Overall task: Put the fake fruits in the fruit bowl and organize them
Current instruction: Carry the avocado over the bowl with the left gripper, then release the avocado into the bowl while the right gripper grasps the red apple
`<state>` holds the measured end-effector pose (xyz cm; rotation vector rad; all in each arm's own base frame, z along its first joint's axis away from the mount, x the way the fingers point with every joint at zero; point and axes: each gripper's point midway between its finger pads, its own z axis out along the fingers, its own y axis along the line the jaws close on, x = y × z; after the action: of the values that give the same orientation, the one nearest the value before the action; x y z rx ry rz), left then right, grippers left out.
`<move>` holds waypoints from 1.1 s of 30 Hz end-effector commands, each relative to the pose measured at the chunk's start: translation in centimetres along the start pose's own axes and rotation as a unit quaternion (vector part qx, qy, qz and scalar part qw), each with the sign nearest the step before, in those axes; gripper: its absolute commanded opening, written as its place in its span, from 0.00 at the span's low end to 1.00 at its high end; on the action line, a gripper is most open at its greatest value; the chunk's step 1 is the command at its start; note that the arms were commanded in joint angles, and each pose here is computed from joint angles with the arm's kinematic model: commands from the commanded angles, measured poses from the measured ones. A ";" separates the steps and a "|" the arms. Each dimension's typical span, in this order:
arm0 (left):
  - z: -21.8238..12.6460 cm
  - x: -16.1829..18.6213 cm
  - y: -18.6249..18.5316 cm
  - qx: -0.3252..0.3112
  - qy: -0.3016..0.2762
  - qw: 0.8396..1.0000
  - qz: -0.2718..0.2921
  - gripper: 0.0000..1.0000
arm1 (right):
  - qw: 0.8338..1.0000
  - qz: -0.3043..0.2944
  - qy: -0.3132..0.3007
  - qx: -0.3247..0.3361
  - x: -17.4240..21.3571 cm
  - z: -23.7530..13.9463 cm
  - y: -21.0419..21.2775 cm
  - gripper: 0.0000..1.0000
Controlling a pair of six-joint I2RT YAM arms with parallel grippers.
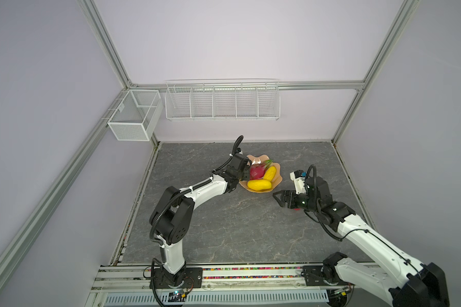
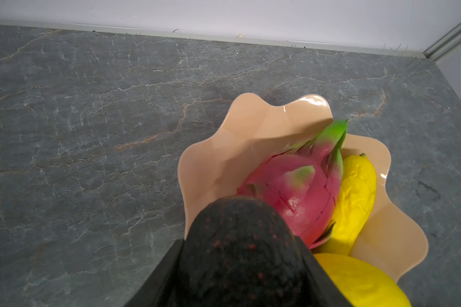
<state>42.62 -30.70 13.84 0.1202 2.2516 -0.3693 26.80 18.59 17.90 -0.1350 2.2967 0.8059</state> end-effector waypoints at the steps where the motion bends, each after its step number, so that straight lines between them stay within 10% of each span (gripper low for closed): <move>1: 1.0 -1.1 -0.5 -0.003 -0.024 0.999 -0.039 0.36 | 1.000 -0.005 -0.006 -0.002 0.3 -0.6 -0.1 0.89; 33: 1.6 -1.0 -0.6 -0.003 -0.024 1.000 -0.017 0.67 | 0.994 0.068 0.016 0.088 1.1 -1.5 -4.9 0.89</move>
<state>44.29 -31.33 11.51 0.0669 2.2617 -0.3375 26.64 14.49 15.27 0.0572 2.4153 0.6814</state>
